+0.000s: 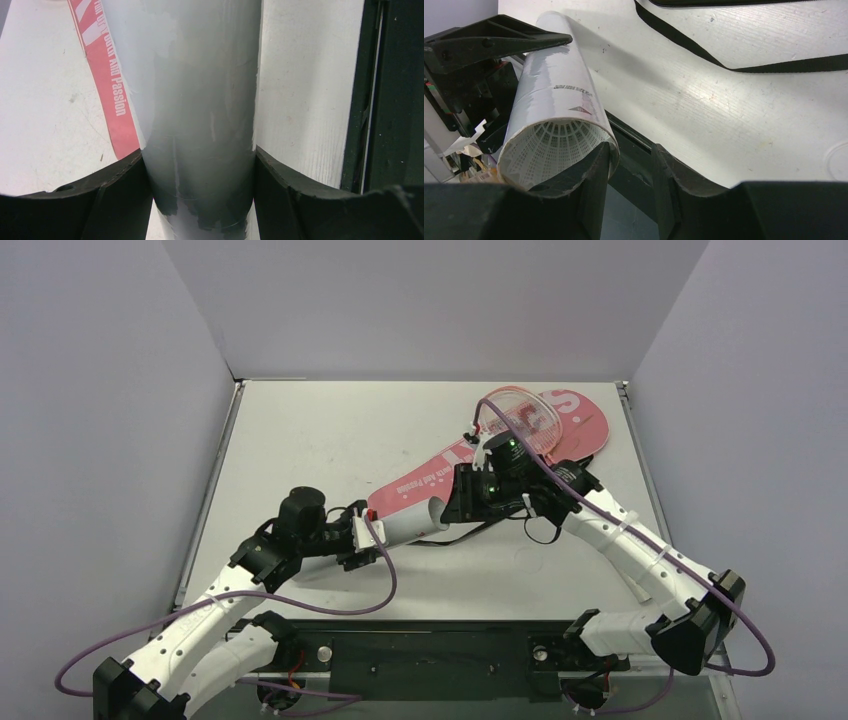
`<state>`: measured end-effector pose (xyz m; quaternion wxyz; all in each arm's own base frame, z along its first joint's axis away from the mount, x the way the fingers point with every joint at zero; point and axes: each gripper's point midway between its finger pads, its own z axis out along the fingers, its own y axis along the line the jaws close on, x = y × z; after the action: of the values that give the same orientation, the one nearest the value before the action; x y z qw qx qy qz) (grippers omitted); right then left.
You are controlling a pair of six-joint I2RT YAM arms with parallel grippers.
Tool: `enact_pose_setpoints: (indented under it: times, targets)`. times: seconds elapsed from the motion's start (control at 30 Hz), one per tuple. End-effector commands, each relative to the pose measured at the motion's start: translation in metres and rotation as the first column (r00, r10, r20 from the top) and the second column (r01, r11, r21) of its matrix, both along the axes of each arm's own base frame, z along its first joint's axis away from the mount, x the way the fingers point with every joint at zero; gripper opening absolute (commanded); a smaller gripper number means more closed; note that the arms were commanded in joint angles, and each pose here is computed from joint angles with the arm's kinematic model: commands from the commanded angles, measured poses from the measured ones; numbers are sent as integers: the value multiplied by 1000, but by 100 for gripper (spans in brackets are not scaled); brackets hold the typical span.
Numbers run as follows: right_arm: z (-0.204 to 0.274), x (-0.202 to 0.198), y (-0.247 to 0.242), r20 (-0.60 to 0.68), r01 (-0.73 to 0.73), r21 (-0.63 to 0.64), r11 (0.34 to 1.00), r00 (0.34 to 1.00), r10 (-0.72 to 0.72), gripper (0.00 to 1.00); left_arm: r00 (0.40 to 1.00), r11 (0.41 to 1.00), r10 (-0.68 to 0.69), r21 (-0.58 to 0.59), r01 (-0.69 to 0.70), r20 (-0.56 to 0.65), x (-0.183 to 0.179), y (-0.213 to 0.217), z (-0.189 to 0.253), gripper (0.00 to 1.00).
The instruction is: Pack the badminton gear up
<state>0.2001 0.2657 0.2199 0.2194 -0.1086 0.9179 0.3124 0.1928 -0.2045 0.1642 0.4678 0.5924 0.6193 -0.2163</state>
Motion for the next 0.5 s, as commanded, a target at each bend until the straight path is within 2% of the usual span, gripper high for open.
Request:
enact_pose_setpoints:
  times: [0.0,0.27,0.47]
  targets:
    - [-3,4,5,5,-8,-17,1000,1000,8,31,995,995,-26,-90,34,92,7,-14,42,0]
    - [-12,2,18,-12,-33,-25,999,999,33,29,995,991,-17,-128,30,99,9,-17,55,0]
    - [-12,1,27,-6,-55,-8,998,998,55,32,995,989,-15,-145,29,102,8,-18,61,0]
